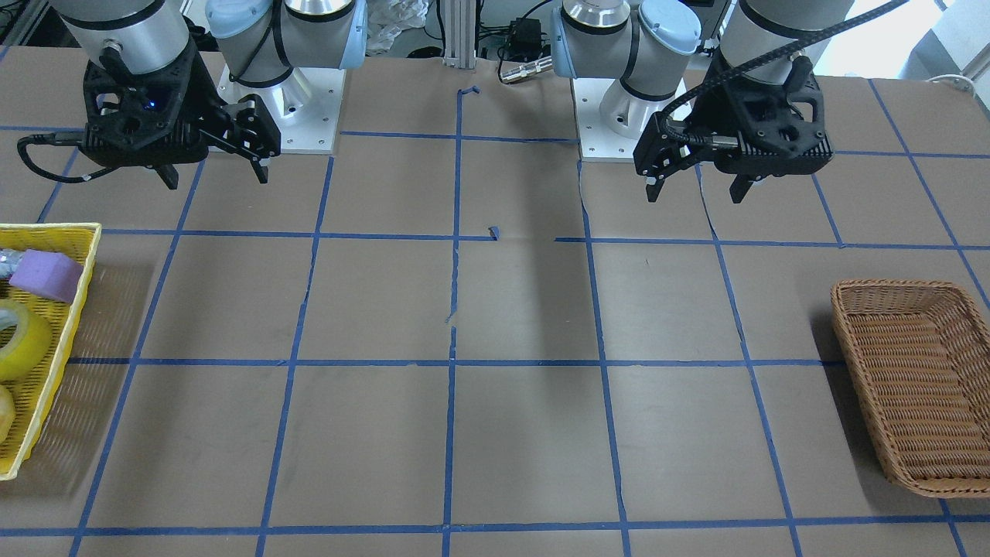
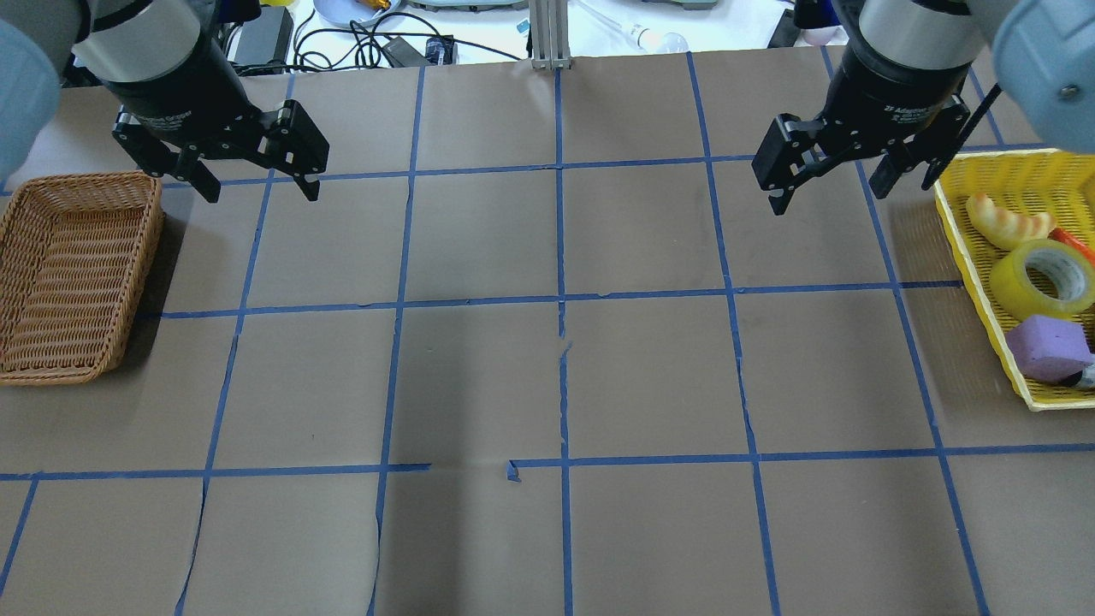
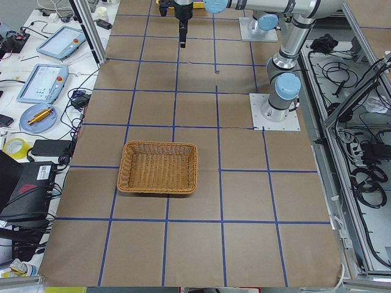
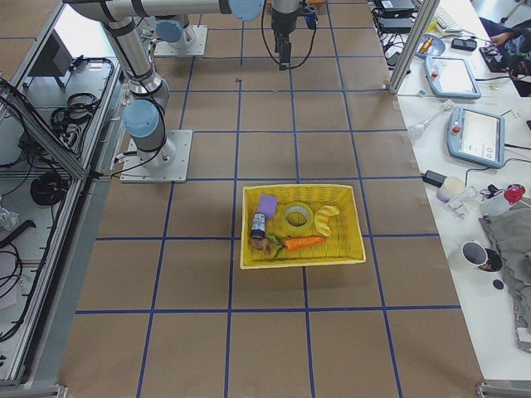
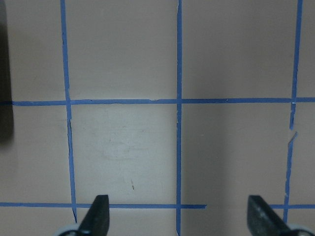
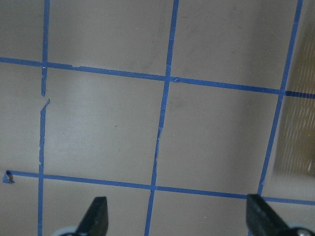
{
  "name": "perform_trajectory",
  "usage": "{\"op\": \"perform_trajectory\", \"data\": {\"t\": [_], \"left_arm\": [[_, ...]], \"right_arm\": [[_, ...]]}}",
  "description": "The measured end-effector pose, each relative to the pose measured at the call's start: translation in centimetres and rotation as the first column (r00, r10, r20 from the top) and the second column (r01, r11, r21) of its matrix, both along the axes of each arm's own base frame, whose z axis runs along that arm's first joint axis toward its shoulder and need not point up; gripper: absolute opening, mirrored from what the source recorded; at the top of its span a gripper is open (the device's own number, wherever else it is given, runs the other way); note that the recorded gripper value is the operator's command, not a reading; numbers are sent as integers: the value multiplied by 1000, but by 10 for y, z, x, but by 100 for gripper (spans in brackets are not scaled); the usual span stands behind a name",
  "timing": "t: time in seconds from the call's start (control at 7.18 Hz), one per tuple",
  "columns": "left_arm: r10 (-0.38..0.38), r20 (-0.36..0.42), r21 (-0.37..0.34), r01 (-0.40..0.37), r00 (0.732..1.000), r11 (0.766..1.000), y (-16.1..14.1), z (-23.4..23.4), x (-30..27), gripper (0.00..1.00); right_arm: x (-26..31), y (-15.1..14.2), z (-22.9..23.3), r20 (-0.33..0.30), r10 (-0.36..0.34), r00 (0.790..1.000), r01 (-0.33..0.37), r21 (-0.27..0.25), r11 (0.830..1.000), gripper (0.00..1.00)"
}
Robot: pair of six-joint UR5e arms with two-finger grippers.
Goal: Transfer tape with both arms
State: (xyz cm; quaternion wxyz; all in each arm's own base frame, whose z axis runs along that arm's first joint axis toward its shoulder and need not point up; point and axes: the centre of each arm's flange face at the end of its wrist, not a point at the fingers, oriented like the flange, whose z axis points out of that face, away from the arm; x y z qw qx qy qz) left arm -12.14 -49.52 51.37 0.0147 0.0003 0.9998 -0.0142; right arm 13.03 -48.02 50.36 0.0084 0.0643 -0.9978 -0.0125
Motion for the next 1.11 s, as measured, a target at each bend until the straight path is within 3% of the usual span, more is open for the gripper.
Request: {"op": "perform_trajectory", "data": {"t": [1.11], "left_arm": [[-1,5,-1,1,1000,1000,0,1,0,100]], "right_arm": [[1,1,-1,-2,-6,1000,6,-2,1000,100]]}}
